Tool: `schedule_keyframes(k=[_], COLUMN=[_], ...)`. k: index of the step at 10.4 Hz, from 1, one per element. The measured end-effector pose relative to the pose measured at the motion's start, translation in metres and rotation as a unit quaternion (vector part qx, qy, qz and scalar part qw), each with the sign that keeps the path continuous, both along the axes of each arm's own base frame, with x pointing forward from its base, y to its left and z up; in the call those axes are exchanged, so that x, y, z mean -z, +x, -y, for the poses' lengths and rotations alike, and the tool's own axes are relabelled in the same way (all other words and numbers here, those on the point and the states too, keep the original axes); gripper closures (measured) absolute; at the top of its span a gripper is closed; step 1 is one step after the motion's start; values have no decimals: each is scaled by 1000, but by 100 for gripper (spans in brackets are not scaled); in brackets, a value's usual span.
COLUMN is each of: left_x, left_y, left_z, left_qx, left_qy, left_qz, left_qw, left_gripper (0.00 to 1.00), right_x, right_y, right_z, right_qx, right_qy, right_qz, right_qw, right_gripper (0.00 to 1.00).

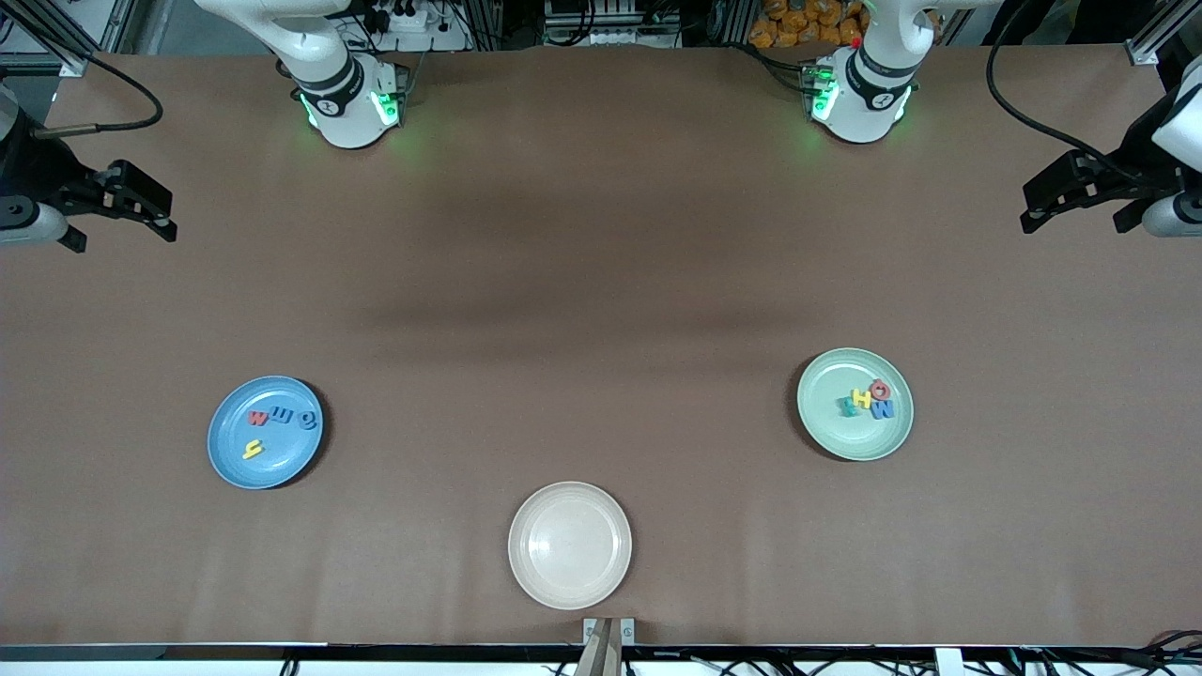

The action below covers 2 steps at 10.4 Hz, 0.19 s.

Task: Sort upper and lower case letters into plates

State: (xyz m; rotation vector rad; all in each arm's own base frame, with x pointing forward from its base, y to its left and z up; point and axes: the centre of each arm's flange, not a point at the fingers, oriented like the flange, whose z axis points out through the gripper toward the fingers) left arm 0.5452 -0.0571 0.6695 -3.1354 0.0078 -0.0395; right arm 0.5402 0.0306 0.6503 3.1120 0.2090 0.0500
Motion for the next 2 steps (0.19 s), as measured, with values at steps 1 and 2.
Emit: schedule_keyframes(k=[1,2], left_x=[0,0], left_y=[0,0], left_z=[0,0], left_qx=[0,0], left_qy=[0,0], left_qz=[0,0], left_qw=[1000,1000], left_gripper=[0,0], right_x=[0,0], right_y=[0,0], right_z=[0,1], right_qx=[1,2], right_qy=[0,0], right_qz=[-1,-1], right_qw=[1000,1000], right_gripper=[0,0])
